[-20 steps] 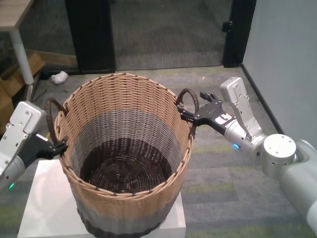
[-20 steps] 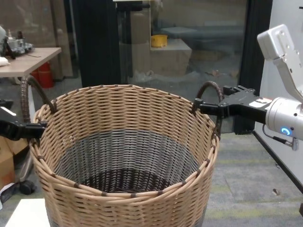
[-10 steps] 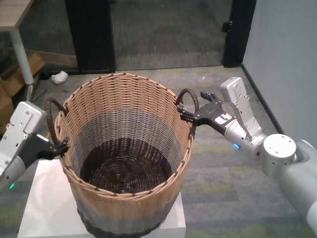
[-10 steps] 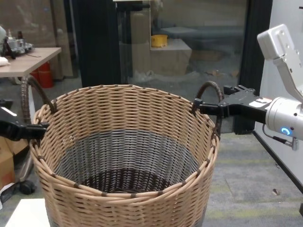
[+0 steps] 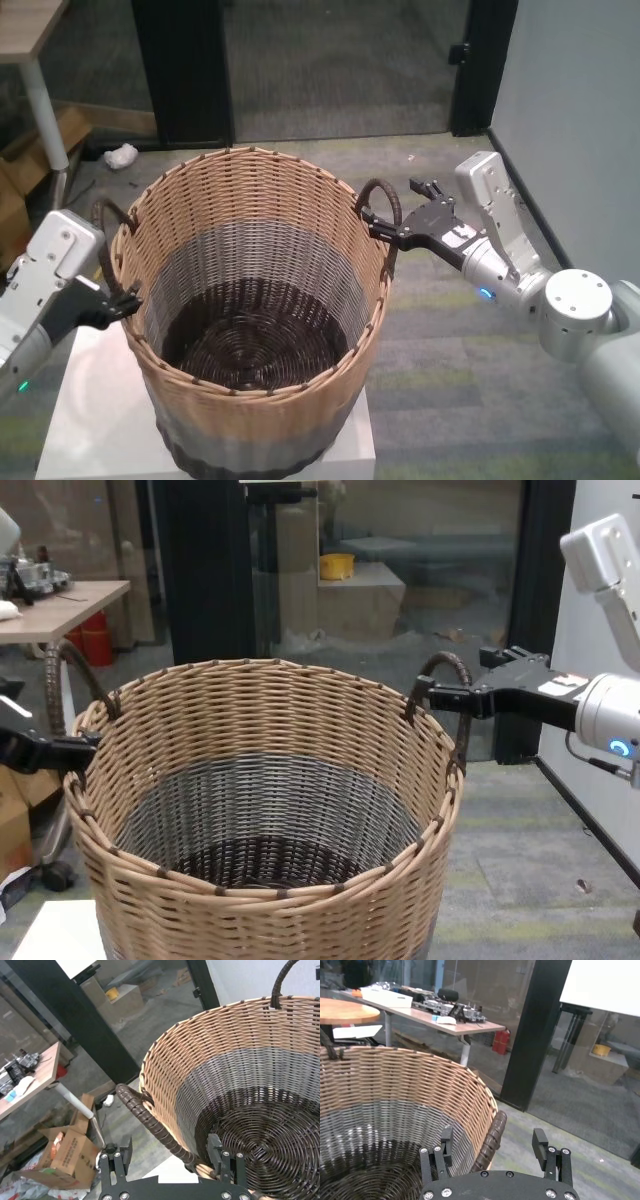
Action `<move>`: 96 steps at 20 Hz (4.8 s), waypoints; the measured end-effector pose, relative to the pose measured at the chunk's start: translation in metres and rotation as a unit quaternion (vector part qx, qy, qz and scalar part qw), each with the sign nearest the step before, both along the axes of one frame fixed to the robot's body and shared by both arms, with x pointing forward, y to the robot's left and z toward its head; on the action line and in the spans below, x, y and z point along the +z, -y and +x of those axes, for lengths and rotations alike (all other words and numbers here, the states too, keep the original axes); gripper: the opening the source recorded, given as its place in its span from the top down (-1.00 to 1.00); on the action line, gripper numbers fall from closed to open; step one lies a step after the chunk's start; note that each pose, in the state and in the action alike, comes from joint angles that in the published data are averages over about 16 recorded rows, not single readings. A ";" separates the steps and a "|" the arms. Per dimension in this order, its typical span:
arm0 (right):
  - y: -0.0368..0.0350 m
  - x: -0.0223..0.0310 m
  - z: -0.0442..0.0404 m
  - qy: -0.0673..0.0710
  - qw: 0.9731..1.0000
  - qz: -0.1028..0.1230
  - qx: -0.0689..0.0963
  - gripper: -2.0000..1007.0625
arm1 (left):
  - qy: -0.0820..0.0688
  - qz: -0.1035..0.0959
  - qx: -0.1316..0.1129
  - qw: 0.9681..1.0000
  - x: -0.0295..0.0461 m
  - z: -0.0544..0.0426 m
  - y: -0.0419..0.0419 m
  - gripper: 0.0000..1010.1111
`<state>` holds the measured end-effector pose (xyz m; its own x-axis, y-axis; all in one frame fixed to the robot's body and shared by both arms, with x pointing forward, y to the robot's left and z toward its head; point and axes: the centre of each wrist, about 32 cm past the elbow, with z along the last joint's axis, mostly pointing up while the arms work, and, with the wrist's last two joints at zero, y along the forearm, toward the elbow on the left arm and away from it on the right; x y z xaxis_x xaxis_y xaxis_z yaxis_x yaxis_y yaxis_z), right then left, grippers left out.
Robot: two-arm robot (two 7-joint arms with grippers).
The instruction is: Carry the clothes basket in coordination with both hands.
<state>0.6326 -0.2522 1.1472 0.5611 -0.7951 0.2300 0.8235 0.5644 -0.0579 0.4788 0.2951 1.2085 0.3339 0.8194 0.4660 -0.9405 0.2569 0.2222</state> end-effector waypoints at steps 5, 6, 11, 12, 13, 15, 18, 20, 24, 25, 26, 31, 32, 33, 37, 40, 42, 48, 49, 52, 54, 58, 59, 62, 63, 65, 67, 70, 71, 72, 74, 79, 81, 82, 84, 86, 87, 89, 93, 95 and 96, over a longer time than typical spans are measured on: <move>0.0037 0.0065 -0.0044 0.008 1.000 0.003 0.004 -0.99 | 0.002 0.014 0.014 1.000 0.0090 -0.0114 0.0056 -0.98; 0.0044 0.0077 -0.0050 0.010 1.000 0.004 0.005 -0.99 | 0.002 0.016 0.017 1.000 0.0107 -0.0135 0.0064 -0.98; 0.0078 0.0150 -0.0065 0.021 1.000 0.011 0.005 -0.99 | 0.011 0.028 0.034 0.999 0.0201 -0.0206 0.0082 -0.98; 0.0083 0.0168 -0.0065 0.025 1.000 0.013 0.004 -0.99 | 0.015 0.031 0.036 0.999 0.0222 -0.0213 0.0082 -0.98; 0.0088 0.0187 -0.0064 0.029 0.999 0.015 0.004 -0.99 | 0.019 0.033 0.038 0.999 0.0244 -0.0218 0.0081 -0.98; 0.0095 0.0226 -0.0062 0.037 0.999 0.020 0.003 -0.99 | 0.030 0.037 0.040 0.998 0.0291 -0.0220 0.0080 -0.98; 0.0098 0.0286 -0.0061 0.052 0.998 0.030 0.000 -0.99 | 0.049 0.041 0.039 0.997 0.0364 -0.0206 0.0075 -0.98; 0.0092 0.0327 -0.0064 0.063 0.997 0.039 -0.001 -0.99 | 0.065 0.041 0.036 0.996 0.0413 -0.0185 0.0073 -0.98; 0.0069 0.0409 -0.0086 0.087 0.994 0.062 -0.007 -0.99 | 0.106 0.039 0.026 0.993 0.0500 -0.0127 0.0071 -0.98; 0.0063 0.0426 -0.0093 0.092 0.993 0.067 -0.008 -0.99 | 0.115 0.037 0.024 0.992 0.0518 -0.0111 0.0071 -0.98; 0.0056 0.0441 -0.0100 0.097 0.993 0.072 -0.009 -0.99 | 0.124 0.036 0.021 0.991 0.0533 -0.0097 0.0072 -0.98; 0.0028 0.0485 -0.0133 0.114 0.989 0.094 -0.012 -0.99 | 0.158 0.030 0.012 0.987 0.0576 -0.0042 0.0079 -0.98; 0.0024 0.0490 -0.0139 0.116 0.988 0.097 -0.012 -0.99 | 0.163 0.029 0.011 0.986 0.0579 -0.0035 0.0080 -0.98; 0.0021 0.0493 -0.0144 0.118 0.988 0.099 -0.013 -0.99 | 0.167 0.028 0.011 0.985 0.0580 -0.0029 0.0081 -0.98; 0.0015 0.0498 -0.0154 0.121 0.987 0.104 -0.014 -0.99 | 0.176 0.025 0.009 0.984 0.0579 -0.0019 0.0082 -0.98; 0.0015 0.0493 -0.0150 0.119 0.988 0.102 -0.013 -0.99 | 0.171 0.026 0.009 0.985 0.0576 -0.0022 0.0082 -0.98; 0.0016 0.0490 -0.0147 0.118 0.988 0.101 -0.012 -0.99 | 0.167 0.027 0.010 0.985 0.0574 -0.0025 0.0082 -0.98; 0.0017 0.0485 -0.0140 0.116 0.988 0.097 -0.010 -0.99 | 0.160 0.028 0.011 0.987 0.0572 -0.0033 0.0082 -0.98; 0.0017 0.0485 -0.0139 0.115 0.989 0.097 -0.010 -0.99 | 0.159 0.028 0.011 0.987 0.0571 -0.0033 0.0082 -0.98; 0.0017 0.0484 -0.0137 0.115 0.989 0.096 -0.010 -0.99 | 0.157 0.028 0.012 0.987 0.0570 -0.0035 0.0082 -0.98; 0.0018 0.0483 -0.0136 0.115 0.989 0.096 -0.009 -0.99 | 0.156 0.028 0.012 0.987 0.0570 -0.0036 0.0082 -0.98; 0.0019 0.0483 -0.0135 0.114 0.989 0.095 -0.009 -0.99 | 0.155 0.028 0.012 0.987 0.0569 -0.0038 0.0083 -0.98; 0.0019 0.0482 -0.0134 0.114 0.989 0.095 -0.009 -0.99 | 0.155 0.028 0.012 0.987 0.0569 -0.0038 0.0083 -0.98; 0.0019 0.0482 -0.0134 0.114 0.989 0.095 -0.009 -0.99 | 0.154 0.028 0.012 0.988 0.0569 -0.0038 0.0083 -0.98; 0.0019 0.0482 -0.0134 0.114 0.989 0.094 -0.009 -0.99 | 0.154 0.028 0.012 0.988 0.0569 -0.0039 0.0083 -0.98; 0.0020 0.0482 -0.0133 0.114 0.989 0.094 -0.009 -0.99 | 0.153 0.028 0.012 0.988 0.0569 -0.0039 0.0083 -0.98; 0.0020 0.0482 -0.0133 0.114 0.989 0.094 -0.009 -0.99 | 0.153 0.029 0.012 0.988 0.0568 -0.0039 0.0083 -0.98; 0.0020 0.0482 -0.0133 0.113 0.989 0.094 -0.009 -0.99 | 0.153 0.029 0.012 0.988 0.0568 -0.0040 0.0083 -0.98; 0.0020 0.0482 -0.0132 0.113 0.989 0.094 -0.009 -0.99 | 0.153 0.029 0.012 0.988 0.0569 -0.0040 0.0083 -0.98; 0.0021 0.0482 -0.0132 0.113 0.989 0.094 -0.009 -0.99 | 0.153 0.029 0.012 0.988 0.0568 -0.0040 0.0083 -0.98; 0.0021 0.0482 -0.0132 0.113 0.989 0.094 -0.009 -0.99 | 0.153 0.029 0.012 0.988 0.0568 -0.0041 0.0083 -0.98; 0.0021 0.0482 -0.0132 0.113 0.989 0.093 -0.009 -0.99 | 0.153 0.029 0.012 0.988 0.0568 -0.0041 0.0083 -0.98; 0.0021 0.0482 -0.0131 0.113 0.989 0.093 -0.009 -0.99 | 0.152 0.029 0.012 0.988 0.0568 -0.0041 0.0083 -0.98; 0.0021 0.0482 -0.0131 0.113 0.989 0.093 -0.009 -0.99 | 0.152 0.029 0.012 0.988 0.0568 -0.0041 0.0083 -0.98; 0.0021 0.0482 -0.0131 0.113 0.989 0.093 -0.009 -0.99 | 0.152 0.029 0.012 0.988 0.0569 -0.0041 0.0083 -0.98; 0.0021 0.0482 -0.0131 0.113 0.989 0.094 -0.009 -0.99 | 0.152 0.029 0.013 0.988 0.0568 -0.0041 0.0083 -0.98; 0.0021 0.0482 -0.0131 0.113 0.989 0.094 -0.009 -0.99 | 0.152 0.029 0.013 0.988 0.0568 -0.0041 0.0083 -0.98; 0.0020 0.0482 -0.0131 0.113 0.989 0.094 -0.009 -0.99 | 0.152 0.029 0.013 0.988 0.0568 -0.0042 0.0083 -0.98; 0.0020 0.0482 -0.0131 0.113 0.989 0.094 -0.009 -0.99 | 0.152 0.029 0.013 0.988 0.0568 -0.0042 0.0083 -0.98; 0.0020 0.0482 -0.0131 0.113 0.989 0.094 -0.009 -0.99 | 0.152 0.029 0.013 0.988 0.0568 -0.0042 0.0083 -0.98; 0.0020 0.0482 -0.0131 0.113 0.989 0.094 -0.009 -0.99 | 0.152 0.029 0.013 0.988 0.0568 -0.0042 0.0083 -0.98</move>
<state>0.6195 -0.2542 1.1953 0.4980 -0.8447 0.1962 0.8130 0.5335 0.2333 0.4747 0.2868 1.2654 0.1510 0.7948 0.5878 -0.9720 0.2277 -0.0583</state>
